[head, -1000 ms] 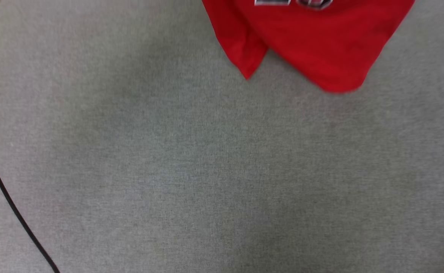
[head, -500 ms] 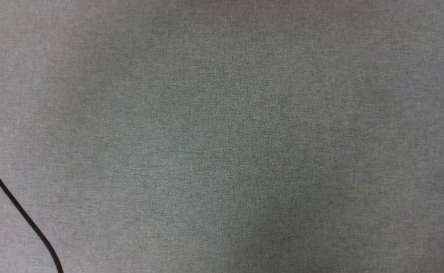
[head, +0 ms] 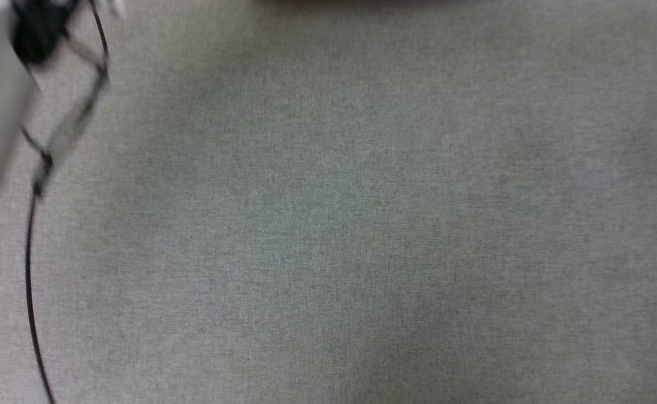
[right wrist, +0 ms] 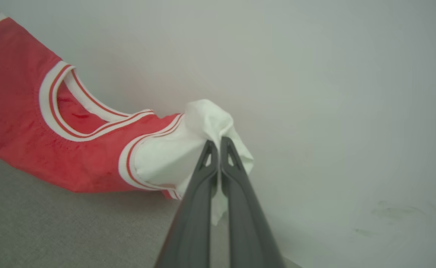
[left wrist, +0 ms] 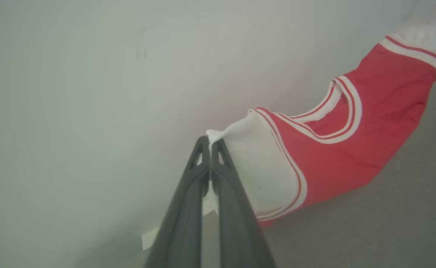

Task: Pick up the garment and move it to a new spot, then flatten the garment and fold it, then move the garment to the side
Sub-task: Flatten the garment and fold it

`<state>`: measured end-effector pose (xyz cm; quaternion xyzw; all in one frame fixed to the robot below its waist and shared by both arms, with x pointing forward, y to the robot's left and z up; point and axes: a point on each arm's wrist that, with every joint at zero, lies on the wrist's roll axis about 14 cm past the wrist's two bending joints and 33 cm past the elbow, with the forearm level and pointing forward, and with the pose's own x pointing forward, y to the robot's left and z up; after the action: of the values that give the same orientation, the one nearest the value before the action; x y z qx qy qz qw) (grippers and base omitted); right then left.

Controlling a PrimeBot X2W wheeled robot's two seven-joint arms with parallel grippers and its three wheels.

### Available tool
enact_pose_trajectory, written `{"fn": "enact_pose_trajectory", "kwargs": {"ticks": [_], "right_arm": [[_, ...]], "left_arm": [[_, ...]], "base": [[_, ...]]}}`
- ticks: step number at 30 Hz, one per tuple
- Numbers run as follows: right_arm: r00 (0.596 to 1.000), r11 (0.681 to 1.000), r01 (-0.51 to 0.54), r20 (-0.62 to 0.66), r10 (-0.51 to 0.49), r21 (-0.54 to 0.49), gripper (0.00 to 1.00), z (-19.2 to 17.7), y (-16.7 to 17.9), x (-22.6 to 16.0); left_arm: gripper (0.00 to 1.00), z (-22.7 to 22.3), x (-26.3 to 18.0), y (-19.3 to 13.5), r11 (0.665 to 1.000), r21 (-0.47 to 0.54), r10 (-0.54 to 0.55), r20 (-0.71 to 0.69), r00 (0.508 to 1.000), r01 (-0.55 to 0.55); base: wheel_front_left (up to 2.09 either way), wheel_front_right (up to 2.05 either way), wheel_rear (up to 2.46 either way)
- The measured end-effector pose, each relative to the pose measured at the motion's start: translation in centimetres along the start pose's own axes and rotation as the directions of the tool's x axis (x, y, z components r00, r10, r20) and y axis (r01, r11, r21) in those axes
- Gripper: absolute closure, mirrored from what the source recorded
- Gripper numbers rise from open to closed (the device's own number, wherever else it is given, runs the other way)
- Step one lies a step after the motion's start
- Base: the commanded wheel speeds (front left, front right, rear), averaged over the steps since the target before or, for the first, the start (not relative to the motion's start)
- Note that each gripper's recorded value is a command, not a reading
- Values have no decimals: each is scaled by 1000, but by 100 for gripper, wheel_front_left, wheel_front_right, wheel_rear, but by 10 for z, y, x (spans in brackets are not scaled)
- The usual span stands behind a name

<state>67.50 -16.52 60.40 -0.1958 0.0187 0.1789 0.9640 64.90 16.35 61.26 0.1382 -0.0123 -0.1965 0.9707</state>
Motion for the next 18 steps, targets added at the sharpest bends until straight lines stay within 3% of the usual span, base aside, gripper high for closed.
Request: {"fn": "enact_pose_trajectory", "kwargs": {"ticks": [5, 12, 16, 18], "right_arm": [[992, 994, -91, -77, 96, 61, 100, -50, 41, -31], [967, 978, -155, -181, 180, 142, 100, -105, 78, -95], [960, 971, -147, -209, 186, 188, 100, -122, 85, -131], [957, 970, -134, -226, 180, 205, 100, -130, 85, -150]], "left_arm": [[100, -62, -39, -31, 995, -102, -16, -90, 996, 7], [100, -104, -100, -71, 977, -215, -36, -162, 986, 0], [100, -119, -138, -84, 946, -322, -18, -196, 981, -47], [100, -124, -158, -87, 948, -315, -19, -219, 976, -52]], "base": [[0, 0, 0], [0, 0, 0], [0, 0, 0], [0, 0, 0]]}}
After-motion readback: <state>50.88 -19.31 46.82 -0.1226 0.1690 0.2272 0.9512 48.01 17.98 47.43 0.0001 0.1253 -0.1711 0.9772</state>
